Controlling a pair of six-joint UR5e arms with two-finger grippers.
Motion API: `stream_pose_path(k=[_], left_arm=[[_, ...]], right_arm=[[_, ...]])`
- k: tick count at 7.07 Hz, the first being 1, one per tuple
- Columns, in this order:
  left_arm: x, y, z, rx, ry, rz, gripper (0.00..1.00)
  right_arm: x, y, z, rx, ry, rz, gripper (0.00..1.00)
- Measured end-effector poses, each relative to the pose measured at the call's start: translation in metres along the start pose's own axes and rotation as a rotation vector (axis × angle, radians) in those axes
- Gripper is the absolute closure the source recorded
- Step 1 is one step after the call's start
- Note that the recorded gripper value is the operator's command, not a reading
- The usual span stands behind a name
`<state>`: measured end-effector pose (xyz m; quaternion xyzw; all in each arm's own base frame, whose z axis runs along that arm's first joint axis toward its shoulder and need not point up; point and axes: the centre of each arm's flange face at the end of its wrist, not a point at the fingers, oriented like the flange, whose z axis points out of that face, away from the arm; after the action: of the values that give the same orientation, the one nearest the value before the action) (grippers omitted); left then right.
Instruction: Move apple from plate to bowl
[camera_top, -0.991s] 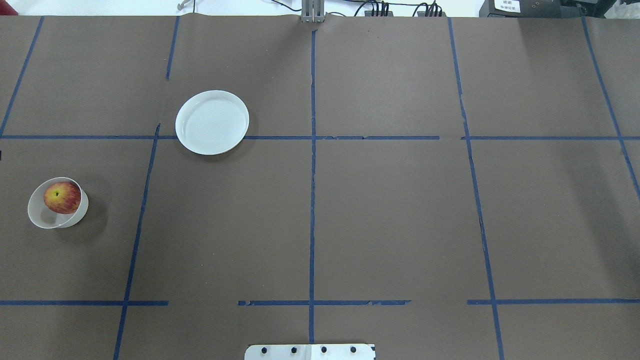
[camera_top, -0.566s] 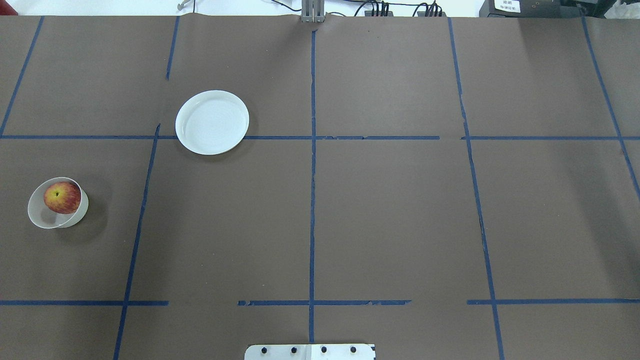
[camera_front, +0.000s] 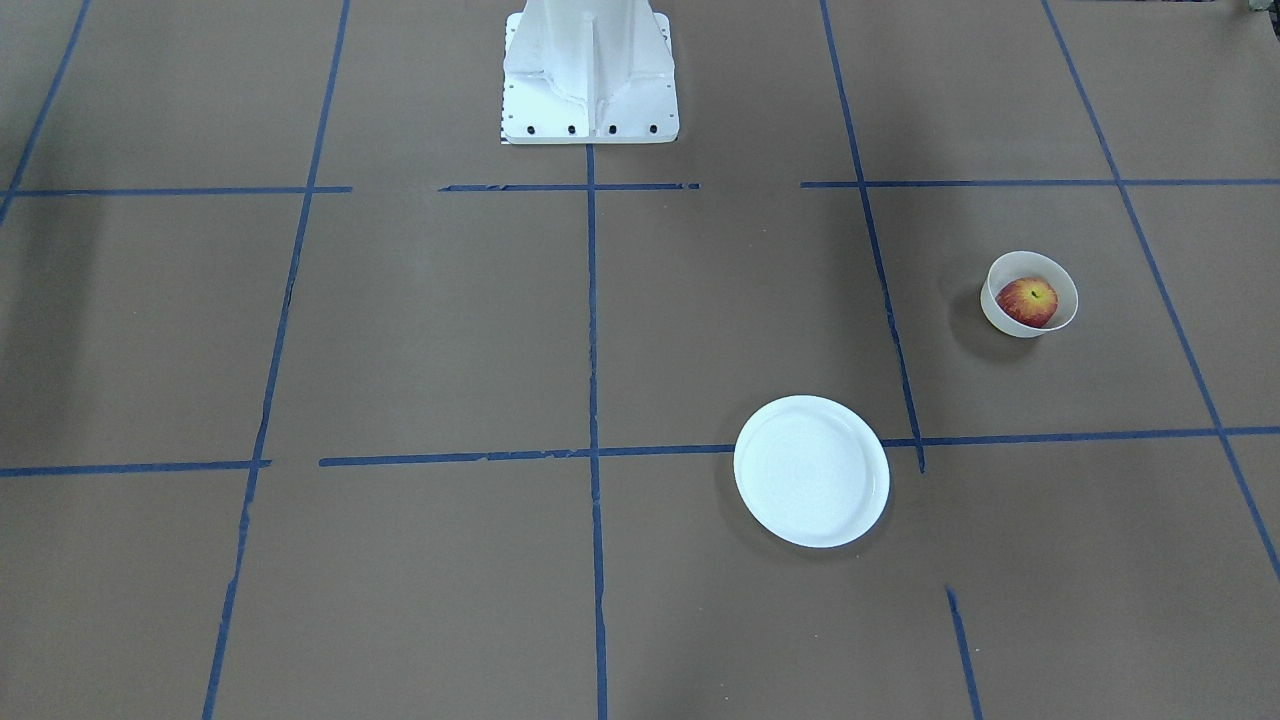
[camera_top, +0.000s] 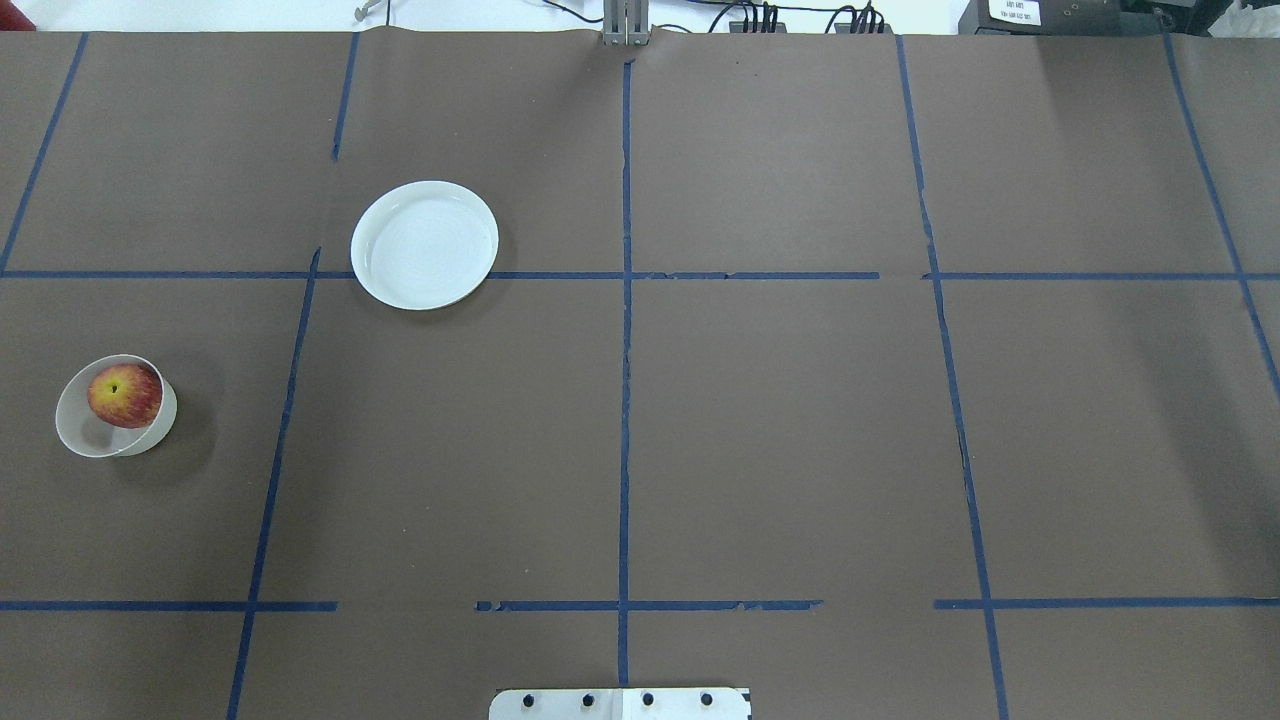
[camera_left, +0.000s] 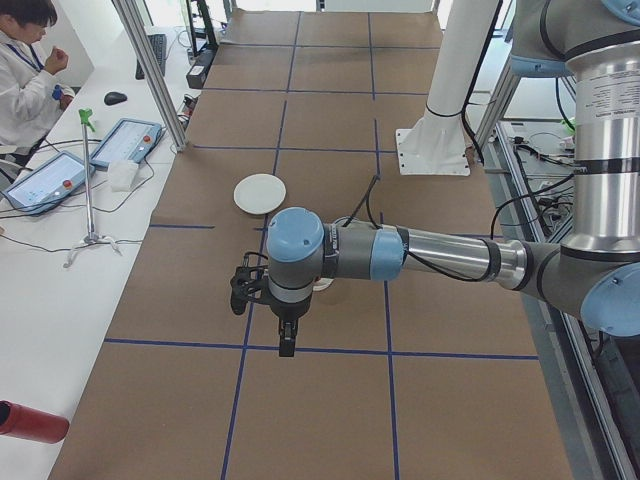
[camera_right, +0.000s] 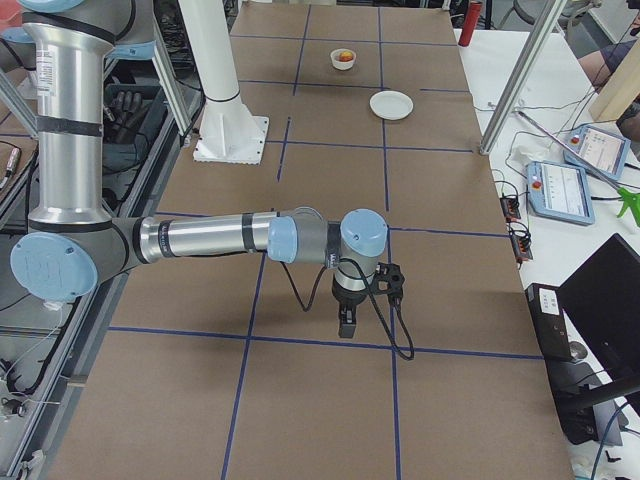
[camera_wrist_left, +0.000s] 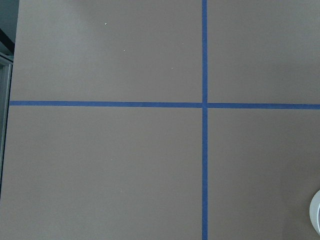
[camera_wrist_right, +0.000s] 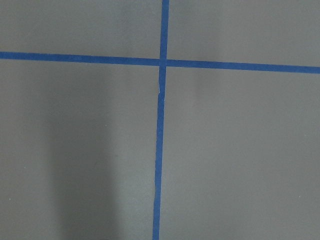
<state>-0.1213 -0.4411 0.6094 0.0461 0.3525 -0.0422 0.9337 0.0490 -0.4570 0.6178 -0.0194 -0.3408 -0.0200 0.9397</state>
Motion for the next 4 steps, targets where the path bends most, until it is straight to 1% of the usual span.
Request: stream_pose_path(k=[3,4], left_arm=[[-0.014,-0.003,0.018,0.017,0.034,0.014,0.00],[-0.018,-0.001,0.023,0.009,0.051,0.006,0.00]], right_arm=[[0.000,0.000,0.000,0.000,0.000,-0.001,0.00],[0.000,0.000,0.000,0.000,0.000,0.000,0.00]])
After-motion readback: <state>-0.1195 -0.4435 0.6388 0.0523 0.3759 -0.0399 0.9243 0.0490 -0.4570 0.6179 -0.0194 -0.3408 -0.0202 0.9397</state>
